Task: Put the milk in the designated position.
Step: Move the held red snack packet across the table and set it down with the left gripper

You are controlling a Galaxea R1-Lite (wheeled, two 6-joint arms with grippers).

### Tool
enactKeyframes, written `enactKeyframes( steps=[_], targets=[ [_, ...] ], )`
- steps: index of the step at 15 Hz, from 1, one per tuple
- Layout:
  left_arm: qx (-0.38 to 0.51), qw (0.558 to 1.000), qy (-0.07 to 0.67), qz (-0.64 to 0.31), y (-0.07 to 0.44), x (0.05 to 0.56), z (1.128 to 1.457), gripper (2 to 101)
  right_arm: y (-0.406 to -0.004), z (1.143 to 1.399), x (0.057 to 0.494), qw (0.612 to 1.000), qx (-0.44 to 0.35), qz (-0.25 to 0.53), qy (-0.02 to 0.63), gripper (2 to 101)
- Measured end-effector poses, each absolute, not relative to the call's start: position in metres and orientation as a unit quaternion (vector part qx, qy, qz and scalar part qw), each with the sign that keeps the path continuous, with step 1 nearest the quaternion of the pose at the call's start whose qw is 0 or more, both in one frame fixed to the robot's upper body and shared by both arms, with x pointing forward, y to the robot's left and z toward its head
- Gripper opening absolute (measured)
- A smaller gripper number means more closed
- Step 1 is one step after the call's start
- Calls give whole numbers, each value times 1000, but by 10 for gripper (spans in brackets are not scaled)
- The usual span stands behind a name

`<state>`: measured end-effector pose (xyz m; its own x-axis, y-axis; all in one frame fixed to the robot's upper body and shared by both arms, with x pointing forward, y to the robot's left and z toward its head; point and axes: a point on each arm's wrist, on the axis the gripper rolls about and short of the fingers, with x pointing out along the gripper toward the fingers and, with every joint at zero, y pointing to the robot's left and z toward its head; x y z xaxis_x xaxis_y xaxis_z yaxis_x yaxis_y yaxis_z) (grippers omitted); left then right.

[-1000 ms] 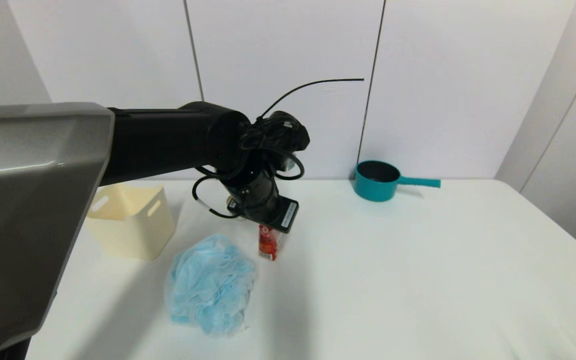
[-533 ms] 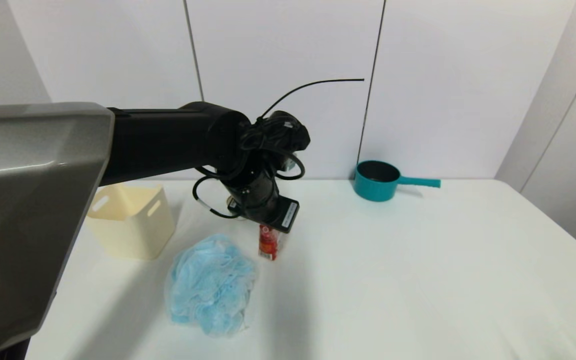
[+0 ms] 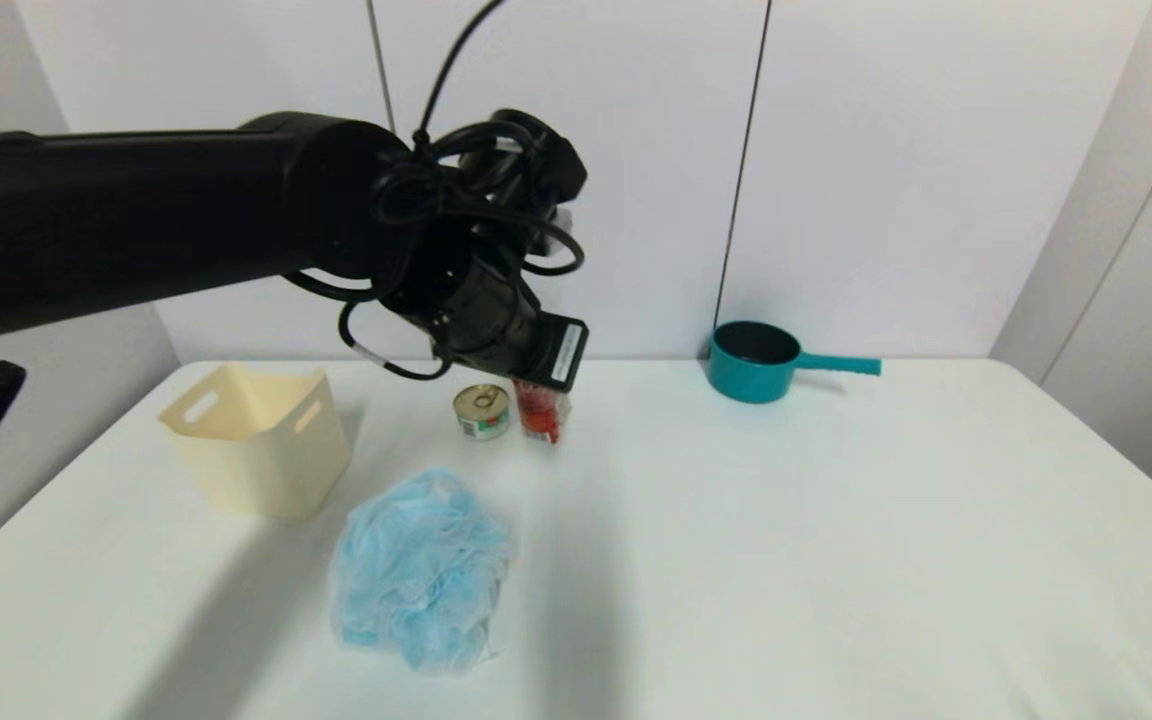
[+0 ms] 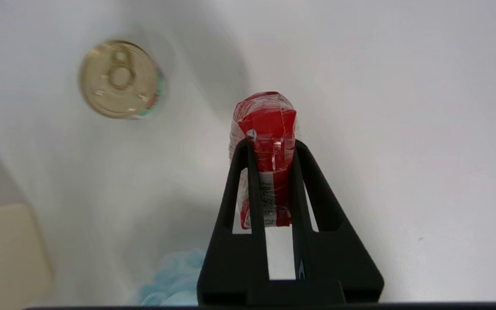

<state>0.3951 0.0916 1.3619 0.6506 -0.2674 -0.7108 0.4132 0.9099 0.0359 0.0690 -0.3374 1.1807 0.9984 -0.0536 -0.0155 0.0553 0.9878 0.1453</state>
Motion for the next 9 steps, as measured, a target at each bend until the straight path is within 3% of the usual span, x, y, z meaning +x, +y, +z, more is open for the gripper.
enactKeyframes(
  steps=[5, 9],
  targets=[
    [97, 943, 279, -150, 148, 420, 1400, 126, -337, 1181, 69, 997, 73, -27, 6, 980],
    [143, 951, 253, -103, 204, 439, 1413, 126, -337, 1181, 69, 997, 73, -27, 6, 980]
  ],
)
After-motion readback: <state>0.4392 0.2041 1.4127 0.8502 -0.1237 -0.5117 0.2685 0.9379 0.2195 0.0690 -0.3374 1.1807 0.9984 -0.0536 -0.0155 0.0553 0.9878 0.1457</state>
